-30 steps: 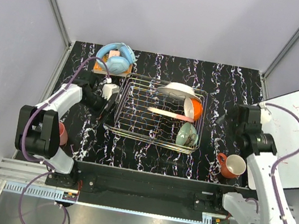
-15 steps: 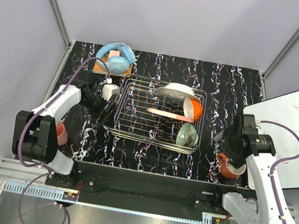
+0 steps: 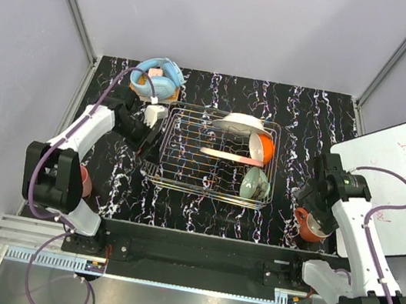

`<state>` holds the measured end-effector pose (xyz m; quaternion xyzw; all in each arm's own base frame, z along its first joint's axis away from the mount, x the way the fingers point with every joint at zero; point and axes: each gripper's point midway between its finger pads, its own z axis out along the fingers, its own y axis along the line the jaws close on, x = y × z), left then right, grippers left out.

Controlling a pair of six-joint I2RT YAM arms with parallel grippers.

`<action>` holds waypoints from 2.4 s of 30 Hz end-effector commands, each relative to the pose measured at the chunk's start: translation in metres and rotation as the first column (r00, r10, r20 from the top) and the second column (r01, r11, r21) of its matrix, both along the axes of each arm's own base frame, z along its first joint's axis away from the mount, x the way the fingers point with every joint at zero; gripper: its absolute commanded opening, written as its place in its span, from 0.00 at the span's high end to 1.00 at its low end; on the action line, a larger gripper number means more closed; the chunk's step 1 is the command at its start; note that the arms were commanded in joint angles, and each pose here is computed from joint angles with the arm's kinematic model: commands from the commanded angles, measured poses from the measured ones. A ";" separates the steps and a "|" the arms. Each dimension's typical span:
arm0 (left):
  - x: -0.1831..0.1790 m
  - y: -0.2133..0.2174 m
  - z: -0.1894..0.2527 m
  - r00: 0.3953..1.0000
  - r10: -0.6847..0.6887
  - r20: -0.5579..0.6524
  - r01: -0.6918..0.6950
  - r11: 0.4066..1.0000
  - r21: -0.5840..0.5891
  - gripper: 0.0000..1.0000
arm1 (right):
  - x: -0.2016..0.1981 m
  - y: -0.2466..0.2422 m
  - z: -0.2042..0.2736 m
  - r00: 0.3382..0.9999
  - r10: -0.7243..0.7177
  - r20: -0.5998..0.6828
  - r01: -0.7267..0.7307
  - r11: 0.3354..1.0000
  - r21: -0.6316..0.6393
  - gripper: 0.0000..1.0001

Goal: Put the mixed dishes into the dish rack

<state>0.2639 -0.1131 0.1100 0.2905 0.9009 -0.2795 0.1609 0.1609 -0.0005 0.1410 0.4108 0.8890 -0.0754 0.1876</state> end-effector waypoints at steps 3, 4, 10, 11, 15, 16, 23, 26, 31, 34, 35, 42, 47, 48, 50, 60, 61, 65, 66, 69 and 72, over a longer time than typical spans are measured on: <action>0.037 -0.005 0.043 0.988 -0.017 0.151 0.021 1.000 -0.023 0.01 | 0.022 -0.010 -0.009 0.998 -0.069 0.011 0.069 0.995 -0.068 0.02; 0.039 -0.004 0.046 0.987 -0.017 0.161 0.021 1.000 -0.021 0.01 | 0.028 -0.011 -0.011 0.997 -0.071 0.022 0.073 0.995 -0.071 0.02; 0.049 0.014 0.062 0.976 0.040 0.214 -0.037 0.999 -0.015 0.01 | 0.038 -0.015 -0.035 0.996 -0.075 -0.049 0.068 0.990 -0.123 0.13; 0.053 0.020 0.063 0.974 0.071 0.214 -0.073 0.997 0.001 0.01 | 0.038 -0.015 -0.042 0.995 -0.075 -0.073 0.065 0.990 -0.127 0.16; 0.065 0.042 0.072 0.956 0.161 0.244 -0.172 0.985 0.025 0.01 | 0.033 -0.011 -0.067 0.990 -0.062 -0.128 0.049 0.993 -0.108 0.27; 0.067 0.045 0.076 0.952 0.174 0.254 -0.186 0.982 0.024 0.01 | 0.035 -0.009 -0.070 0.990 -0.062 -0.128 0.050 0.994 -0.102 0.30; 0.066 0.050 0.111 0.930 0.186 0.316 -0.201 0.980 0.016 0.01 | 0.040 -0.008 -0.072 0.994 -0.056 -0.097 0.047 0.995 -0.093 0.72; 0.069 0.050 0.116 0.926 0.203 0.318 -0.215 0.977 0.004 0.01 | 0.042 -0.006 -0.066 0.997 -0.044 -0.066 0.039 0.996 -0.079 0.97; 0.068 0.042 0.121 0.933 0.192 0.304 -0.190 0.981 -0.036 0.01 | 0.043 -0.006 -0.052 1.000 -0.022 0.018 0.023 0.998 -0.062 1.00; 0.068 0.038 0.127 0.932 0.181 0.313 -0.174 0.983 -0.053 0.01 | 0.049 -0.002 -0.038 0.996 -0.016 0.093 0.019 0.999 -0.034 1.00; 0.069 0.036 0.129 0.931 0.175 0.321 -0.167 0.985 -0.052 0.01 | 0.050 -0.001 -0.034 0.993 -0.012 0.114 0.015 1.000 -0.027 1.00; 0.076 0.025 0.146 0.928 0.202 0.313 -0.174 0.978 -0.115 0.01 | 0.098 0.030 0.041 0.895 0.095 0.436 -0.145 0.986 0.082 1.00; 0.076 0.008 0.179 0.932 0.204 0.301 -0.139 0.965 -0.222 0.01 | 0.109 0.067 0.143 0.631 0.157 0.759 -0.373 0.920 0.120 1.00; 0.077 0.004 0.191 0.928 0.198 0.317 -0.122 0.962 -0.245 0.01 | 0.110 0.072 0.162 0.573 0.156 0.805 -0.403 0.908 0.111 1.00; 0.073 -0.006 0.201 0.942 0.190 0.276 -0.101 0.946 -0.307 0.01 | 0.101 0.087 0.193 0.485 0.163 0.859 -0.490 0.865 0.113 1.00; 0.052 -0.039 0.261 0.987 0.107 0.119 -0.017 0.809 -0.588 0.01 | 0.072 0.162 0.344 -0.093 0.062 0.994 -0.851 0.513 -0.112 1.00; 0.037 -0.046 0.277 0.995 0.041 0.095 0.033 0.740 -0.671 0.01 | 0.078 0.166 0.345 -0.088 0.048 0.995 -0.866 0.490 -0.101 1.00; 0.019 -0.038 0.290 0.988 -0.125 -0.093 -0.014 0.521 -0.853 0.01 | 0.071 0.182 0.369 -0.192 -0.023 0.981 -0.919 0.354 -0.171 1.00; 0.021 -0.038 0.289 0.989 -0.122 -0.080 -0.004 0.523 -0.852 0.01 | 0.073 0.184 0.370 -0.175 -0.045 0.984 -0.931 0.332 -0.150 1.00; 0.014 -0.042 0.296 0.992 -0.126 0.005 0.072 0.527 -0.847 0.01 | 0.071 0.190 0.374 -0.190 -0.064 0.980 -0.946 0.278 -0.165 1.00; 0.004 -0.057 0.301 0.986 -0.169 0.000 0.093 0.540 -0.836 0.01 | 0.066 0.200 0.371 -0.196 -0.064 0.979 -0.958 0.224 -0.177 1.00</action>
